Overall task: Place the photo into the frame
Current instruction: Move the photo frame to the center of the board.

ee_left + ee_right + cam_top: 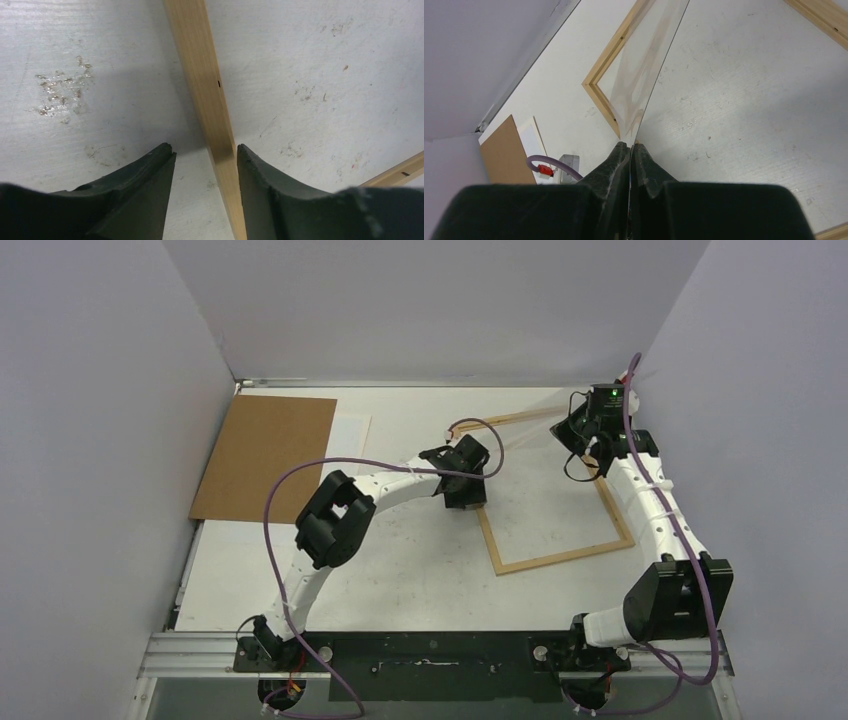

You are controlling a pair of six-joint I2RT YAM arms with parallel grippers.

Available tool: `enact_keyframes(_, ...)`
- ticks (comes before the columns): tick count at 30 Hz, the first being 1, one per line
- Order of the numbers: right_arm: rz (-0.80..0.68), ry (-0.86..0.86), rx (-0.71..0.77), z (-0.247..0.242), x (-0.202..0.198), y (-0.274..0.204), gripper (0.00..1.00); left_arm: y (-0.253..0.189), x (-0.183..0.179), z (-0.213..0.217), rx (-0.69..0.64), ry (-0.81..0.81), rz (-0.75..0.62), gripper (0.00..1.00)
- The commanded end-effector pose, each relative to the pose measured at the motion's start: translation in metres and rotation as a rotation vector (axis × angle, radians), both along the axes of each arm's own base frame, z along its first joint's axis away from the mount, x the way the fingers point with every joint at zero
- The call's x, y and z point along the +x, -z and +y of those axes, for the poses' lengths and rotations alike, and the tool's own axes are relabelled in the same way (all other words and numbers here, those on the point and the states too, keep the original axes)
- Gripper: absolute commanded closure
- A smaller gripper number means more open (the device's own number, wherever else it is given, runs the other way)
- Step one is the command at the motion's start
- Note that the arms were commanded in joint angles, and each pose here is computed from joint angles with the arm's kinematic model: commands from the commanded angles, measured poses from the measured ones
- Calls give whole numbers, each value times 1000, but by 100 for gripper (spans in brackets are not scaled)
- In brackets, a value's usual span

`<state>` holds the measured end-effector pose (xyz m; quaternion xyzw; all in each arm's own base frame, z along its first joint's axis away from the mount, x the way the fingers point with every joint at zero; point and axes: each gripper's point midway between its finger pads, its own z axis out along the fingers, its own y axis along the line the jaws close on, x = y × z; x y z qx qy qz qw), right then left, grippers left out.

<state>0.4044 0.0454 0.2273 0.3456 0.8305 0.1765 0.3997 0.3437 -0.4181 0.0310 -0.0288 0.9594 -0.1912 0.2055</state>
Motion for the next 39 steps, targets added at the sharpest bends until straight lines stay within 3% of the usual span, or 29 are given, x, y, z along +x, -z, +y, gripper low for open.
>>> enact_keyframes(1, -104, 28, -18, -8, 1, -31, 100, 16, -4, 12, 69, -15, 29, 57)
enact_keyframes(3, -101, 23, -11, -6, 1, -30, 100, 17, 0, 19, 79, -25, 39, 71)
enact_keyframes(5, -104, 17, -5, -5, 0, -30, 100, 19, 2, 32, 91, -44, 56, 79)
enact_keyframes(11, -119, -9, 16, 2, -3, -36, 100, 22, 8, 72, 105, -89, 78, 82)
enact_keyframes(13, -126, -21, 17, 3, -3, -38, 100, 21, 9, 77, 88, -75, 72, 79)
enact_keyframes(18, -122, -20, 9, 2, 0, -36, 100, -9, 13, 31, -71, 77, 5, 59)
enact_keyframes(23, -114, -15, 6, 1, 2, -32, 100, -7, 8, 8, -111, 84, 18, 52)
enact_keyframes(30, -86, -10, -10, -1, -1, -23, 100, 7, 4, -3, 41, 60, -7, 39)
enact_keyframes(36, -65, -15, -19, -2, -3, -17, 100, 31, 0, 6, 196, 25, 14, 39)
enact_keyframes(39, -62, -15, -22, -3, -4, -16, 100, 41, -5, 16, 272, 17, 29, 44)
